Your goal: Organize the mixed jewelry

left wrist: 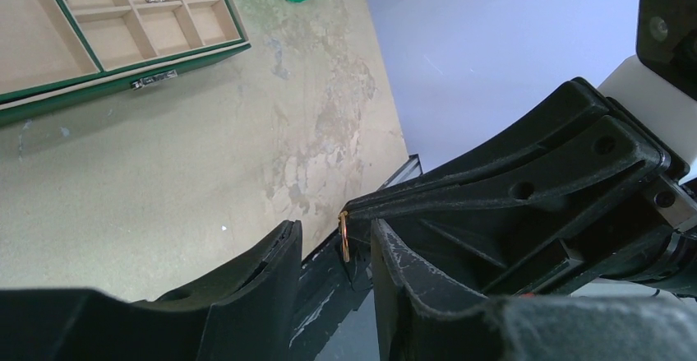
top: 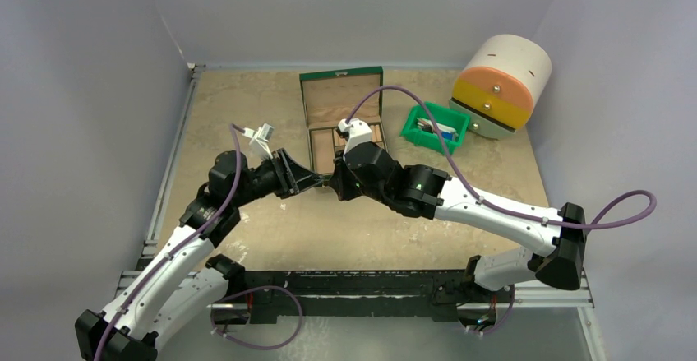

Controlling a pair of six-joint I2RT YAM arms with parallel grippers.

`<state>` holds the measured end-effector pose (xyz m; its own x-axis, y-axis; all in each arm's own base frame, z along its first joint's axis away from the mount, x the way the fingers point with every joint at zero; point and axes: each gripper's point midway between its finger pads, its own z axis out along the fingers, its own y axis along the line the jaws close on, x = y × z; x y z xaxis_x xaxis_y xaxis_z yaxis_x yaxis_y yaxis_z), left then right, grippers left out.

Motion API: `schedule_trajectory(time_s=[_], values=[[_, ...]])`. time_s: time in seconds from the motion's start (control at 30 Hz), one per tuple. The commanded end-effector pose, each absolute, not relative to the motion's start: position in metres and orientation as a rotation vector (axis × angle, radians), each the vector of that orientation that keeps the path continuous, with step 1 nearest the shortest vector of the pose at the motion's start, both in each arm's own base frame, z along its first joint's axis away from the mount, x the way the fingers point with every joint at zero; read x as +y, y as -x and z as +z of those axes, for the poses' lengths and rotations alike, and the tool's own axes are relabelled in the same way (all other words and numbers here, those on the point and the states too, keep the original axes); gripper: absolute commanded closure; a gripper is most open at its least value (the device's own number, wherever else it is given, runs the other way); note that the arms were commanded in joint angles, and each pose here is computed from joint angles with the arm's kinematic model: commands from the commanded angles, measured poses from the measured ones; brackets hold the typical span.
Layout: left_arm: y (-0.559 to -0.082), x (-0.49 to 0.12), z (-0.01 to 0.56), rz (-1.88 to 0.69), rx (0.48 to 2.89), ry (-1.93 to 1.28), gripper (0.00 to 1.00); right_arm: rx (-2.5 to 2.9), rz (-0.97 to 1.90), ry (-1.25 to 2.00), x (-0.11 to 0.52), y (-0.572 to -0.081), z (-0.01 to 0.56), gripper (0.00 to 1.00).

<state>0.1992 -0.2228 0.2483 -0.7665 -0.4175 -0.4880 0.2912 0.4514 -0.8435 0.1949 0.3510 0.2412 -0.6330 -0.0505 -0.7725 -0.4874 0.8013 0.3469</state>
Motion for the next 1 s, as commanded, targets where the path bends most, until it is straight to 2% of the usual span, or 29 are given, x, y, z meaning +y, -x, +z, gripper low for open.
schedule_trajectory(time_s=[0.0,0.83,0.97], values=[[-0.1970,-0.2278,0.2587,-1.405,1.989,0.062,0.65,2.084,0.743,0.358,0.3600,-0.2020,0.2753,1.00],[-0.1943,-0.2301,0.2564,-1.425,1.997,0.047,0.79,2.070,0.734,0.343,0.3617,-0.2025,0.2780,1.00],[-0.1939,-0.2316,0.2589,-1.440,1.990,0.039,0.84,2.067,0.732,0.342,0.3617,-0.2027,0.2784,1.00]])
